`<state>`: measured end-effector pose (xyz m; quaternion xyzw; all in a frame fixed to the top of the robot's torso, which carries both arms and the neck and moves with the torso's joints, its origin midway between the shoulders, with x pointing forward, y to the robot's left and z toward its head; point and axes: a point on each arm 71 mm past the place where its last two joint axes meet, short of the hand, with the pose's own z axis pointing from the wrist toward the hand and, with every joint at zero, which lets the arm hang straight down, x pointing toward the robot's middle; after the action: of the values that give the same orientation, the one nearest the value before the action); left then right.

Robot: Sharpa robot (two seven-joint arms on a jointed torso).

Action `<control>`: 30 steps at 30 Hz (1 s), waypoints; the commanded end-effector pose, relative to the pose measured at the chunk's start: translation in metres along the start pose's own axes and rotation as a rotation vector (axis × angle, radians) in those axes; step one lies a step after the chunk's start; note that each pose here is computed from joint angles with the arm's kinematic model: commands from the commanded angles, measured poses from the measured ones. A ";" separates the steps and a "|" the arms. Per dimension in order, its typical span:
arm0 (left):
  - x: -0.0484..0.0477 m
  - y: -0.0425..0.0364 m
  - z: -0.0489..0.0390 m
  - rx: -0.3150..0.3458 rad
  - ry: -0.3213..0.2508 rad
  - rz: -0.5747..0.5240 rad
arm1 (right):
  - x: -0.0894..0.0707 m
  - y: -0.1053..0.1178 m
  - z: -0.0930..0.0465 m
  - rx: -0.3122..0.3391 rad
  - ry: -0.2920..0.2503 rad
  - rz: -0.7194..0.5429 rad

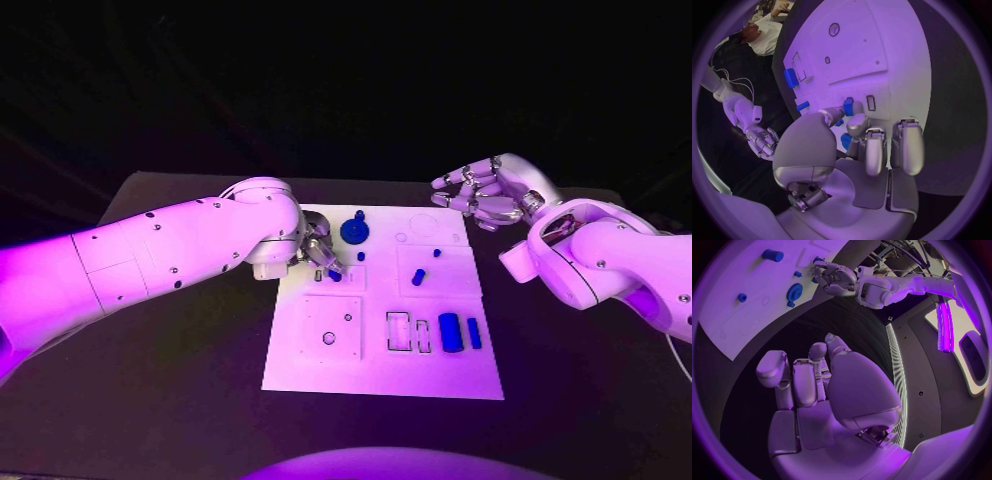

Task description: Assemble the parts on the task board

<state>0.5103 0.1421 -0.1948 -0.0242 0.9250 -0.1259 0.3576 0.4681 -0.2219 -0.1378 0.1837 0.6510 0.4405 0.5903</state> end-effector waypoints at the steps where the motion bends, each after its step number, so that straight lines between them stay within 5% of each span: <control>1: 0.0090 -0.0014 0.0029 -0.006 0.044 0.027 | 0.002 0.002 0.000 -0.013 0.010 0.004; 30: 0.0076 -0.0021 0.0046 -0.018 0.034 0.021 | 0.004 0.002 0.000 -0.019 0.034 0.006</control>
<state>0.5106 0.1396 -0.1974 -0.0232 0.9267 -0.1161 0.3567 0.4673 -0.2198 -0.1380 0.1799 0.6541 0.4455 0.5842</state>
